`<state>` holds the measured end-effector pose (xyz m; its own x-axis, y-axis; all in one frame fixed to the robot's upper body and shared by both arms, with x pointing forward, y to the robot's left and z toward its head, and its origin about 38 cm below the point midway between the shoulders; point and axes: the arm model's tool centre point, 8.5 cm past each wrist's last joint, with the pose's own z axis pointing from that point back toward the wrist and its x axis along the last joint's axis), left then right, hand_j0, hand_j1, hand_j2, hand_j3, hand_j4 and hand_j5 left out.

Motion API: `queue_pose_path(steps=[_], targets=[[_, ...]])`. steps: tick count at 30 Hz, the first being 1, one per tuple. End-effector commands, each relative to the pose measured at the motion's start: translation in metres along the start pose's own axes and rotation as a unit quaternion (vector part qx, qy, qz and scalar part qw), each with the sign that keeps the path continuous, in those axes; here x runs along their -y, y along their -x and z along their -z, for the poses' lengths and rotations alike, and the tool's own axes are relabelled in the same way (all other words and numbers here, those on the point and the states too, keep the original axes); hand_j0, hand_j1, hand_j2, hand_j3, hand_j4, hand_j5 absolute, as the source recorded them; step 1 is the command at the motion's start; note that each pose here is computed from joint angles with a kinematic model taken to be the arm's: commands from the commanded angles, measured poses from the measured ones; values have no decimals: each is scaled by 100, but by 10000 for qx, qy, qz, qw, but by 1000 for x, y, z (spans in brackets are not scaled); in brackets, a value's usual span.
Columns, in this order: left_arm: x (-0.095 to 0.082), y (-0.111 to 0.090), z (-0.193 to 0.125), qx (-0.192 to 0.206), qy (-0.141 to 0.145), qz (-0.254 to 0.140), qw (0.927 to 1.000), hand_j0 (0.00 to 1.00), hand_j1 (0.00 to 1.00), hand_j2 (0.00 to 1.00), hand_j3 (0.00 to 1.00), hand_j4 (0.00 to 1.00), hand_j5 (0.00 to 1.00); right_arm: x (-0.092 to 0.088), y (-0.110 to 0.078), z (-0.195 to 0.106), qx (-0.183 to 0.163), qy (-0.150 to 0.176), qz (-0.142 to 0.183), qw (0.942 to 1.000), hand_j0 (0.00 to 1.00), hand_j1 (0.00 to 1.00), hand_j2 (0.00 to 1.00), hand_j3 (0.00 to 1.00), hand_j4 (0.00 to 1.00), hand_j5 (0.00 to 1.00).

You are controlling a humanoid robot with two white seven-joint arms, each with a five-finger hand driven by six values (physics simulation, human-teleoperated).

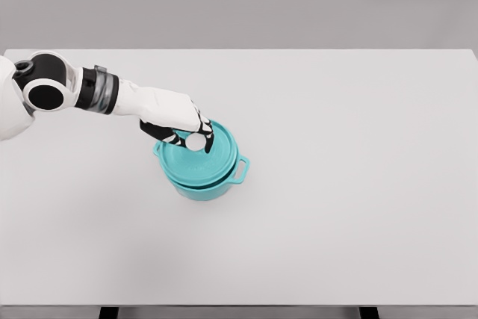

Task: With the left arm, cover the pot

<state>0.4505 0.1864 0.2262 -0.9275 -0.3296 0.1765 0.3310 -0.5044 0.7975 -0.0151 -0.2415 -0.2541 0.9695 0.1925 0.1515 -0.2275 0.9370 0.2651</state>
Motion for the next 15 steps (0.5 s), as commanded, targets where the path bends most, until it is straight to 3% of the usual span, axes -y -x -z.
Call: queue_pose_path(steps=[1,15], targets=[[1,-1,1,32,31,28,10000,45,45,45,45,45,45,0,0,0,1,-1,-2,10000,100,100,100,100,100,100],[2,-1,0,38,37,3,10000,46,46,46,46,46,46,0,0,0,1,-1,-2,10000,100,100,100,100,100,100]])
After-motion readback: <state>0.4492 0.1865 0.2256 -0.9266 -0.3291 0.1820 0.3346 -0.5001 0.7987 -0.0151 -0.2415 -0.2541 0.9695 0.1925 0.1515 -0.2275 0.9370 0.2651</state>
